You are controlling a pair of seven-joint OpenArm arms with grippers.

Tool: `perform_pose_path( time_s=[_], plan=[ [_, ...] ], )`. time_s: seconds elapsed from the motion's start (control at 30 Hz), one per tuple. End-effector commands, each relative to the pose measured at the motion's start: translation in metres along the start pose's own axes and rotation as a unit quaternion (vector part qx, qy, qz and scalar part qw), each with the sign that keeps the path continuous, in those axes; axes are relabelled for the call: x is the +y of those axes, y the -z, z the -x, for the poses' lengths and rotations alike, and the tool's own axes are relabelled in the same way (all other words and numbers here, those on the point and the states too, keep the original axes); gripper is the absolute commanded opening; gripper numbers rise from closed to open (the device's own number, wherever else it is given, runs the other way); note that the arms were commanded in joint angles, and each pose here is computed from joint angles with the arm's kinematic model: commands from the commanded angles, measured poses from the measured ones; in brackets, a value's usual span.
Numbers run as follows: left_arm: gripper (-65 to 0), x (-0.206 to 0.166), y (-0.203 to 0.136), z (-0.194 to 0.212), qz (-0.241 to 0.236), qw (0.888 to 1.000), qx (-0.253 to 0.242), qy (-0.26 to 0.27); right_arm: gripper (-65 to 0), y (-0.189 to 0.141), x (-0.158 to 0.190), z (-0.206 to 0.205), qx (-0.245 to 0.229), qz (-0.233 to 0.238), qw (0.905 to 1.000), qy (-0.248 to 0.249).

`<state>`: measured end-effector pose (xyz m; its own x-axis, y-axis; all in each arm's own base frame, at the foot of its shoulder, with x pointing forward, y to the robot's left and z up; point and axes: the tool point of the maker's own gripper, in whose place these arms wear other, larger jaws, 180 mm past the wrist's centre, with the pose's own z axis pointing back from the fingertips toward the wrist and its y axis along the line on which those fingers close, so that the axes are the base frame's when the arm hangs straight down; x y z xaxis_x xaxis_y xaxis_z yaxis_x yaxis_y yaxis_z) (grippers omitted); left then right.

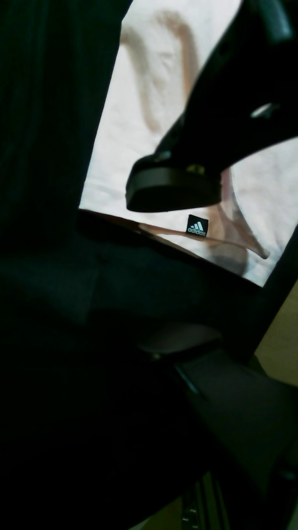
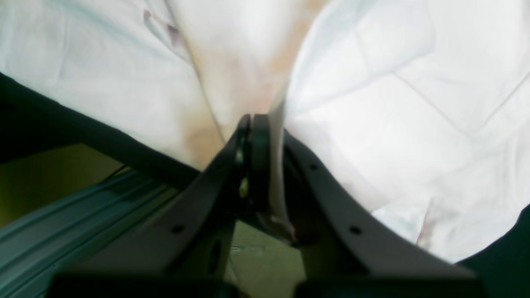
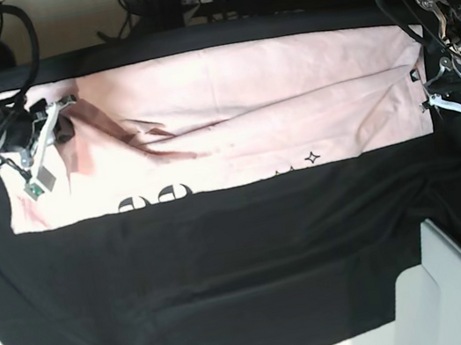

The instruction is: Fold the T-shirt properly

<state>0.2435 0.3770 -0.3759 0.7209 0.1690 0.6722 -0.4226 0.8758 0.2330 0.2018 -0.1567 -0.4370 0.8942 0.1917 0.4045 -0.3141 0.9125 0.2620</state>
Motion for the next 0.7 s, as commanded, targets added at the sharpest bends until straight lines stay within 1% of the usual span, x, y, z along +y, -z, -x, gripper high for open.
perform_pose_path(
  time_s=[0.0,0.07,0.1,0.13,0.17,0.3,0.33,0.43,0.5,0.53,0.6,0.67],
  plan=[
    [-25.0,0.007,-0.003,-0.017,-0.008,1.0,-0.026,0.0,-65.0,-0.005,-0.003,-0.009,-0.024,0.003,0.9996,0.012],
    [-25.0,0.007,-0.003,-0.017,-0.008,1.0,-0.026,0.0,-65.0,-0.008,-0.01,-0.006,-0.036,0.013,0.998,0.05],
    [-25.0,0.007,-0.003,-0.017,-0.008,1.0,-0.026,0.0,-63.5,-0.011,-0.016,-0.005,-0.043,0.02,0.9968,0.065],
    [-25.0,0.007,-0.003,-0.017,-0.008,1.0,-0.026,0.0,-60.8,-0.012,-0.018,-0.004,-0.045,0.022,0.9961,0.072],
    [-25.0,0.007,-0.003,-0.017,-0.008,1.0,-0.026,0.0,-56.4,-0.013,-0.019,-0.003,-0.046,0.024,0.9958,0.075],
    [-25.0,0.007,-0.003,-0.017,-0.008,1.0,-0.026,0.0,-33.5,-0.011,-0.014,0.005,-0.026,0.016,0.9961,0.083],
    [-25.0,0.007,-0.003,-0.017,-0.008,1.0,-0.026,0.0,-30.9,-0.01,-0.012,0.008,-0.024,0.013,0.9953,0.093],
    [-25.0,0.007,-0.003,-0.017,-0.008,1.0,-0.026,0.0,-30.3,-0.013,-0.017,0.021,-0.029,0.02,0.9876,0.153],
    [-25.0,0.007,-0.003,-0.017,-0.008,1.0,-0.026,0.0,-30.3,-0.015,-0.02,0.025,-0.042,0.027,0.9826,0.179],
    [-25.0,0.007,-0.003,-0.017,-0.008,1.0,-0.026,0.0,-30.3,-0.019,-0.024,0.022,-0.051,0.034,0.9818,0.18],
    [-25.0,0.007,-0.003,-0.017,-0.008,1.0,-0.026,0.0,-30.5,-0.031,-0.033,0.014,-0.083,0.056,0.978,0.183],
    [-25.0,0.007,-0.003,-0.017,-0.008,1.0,-0.026,0.0,-30.5,-0.049,-0.047,0.011,-0.122,0.088,0.9696,0.193]
  ],
)
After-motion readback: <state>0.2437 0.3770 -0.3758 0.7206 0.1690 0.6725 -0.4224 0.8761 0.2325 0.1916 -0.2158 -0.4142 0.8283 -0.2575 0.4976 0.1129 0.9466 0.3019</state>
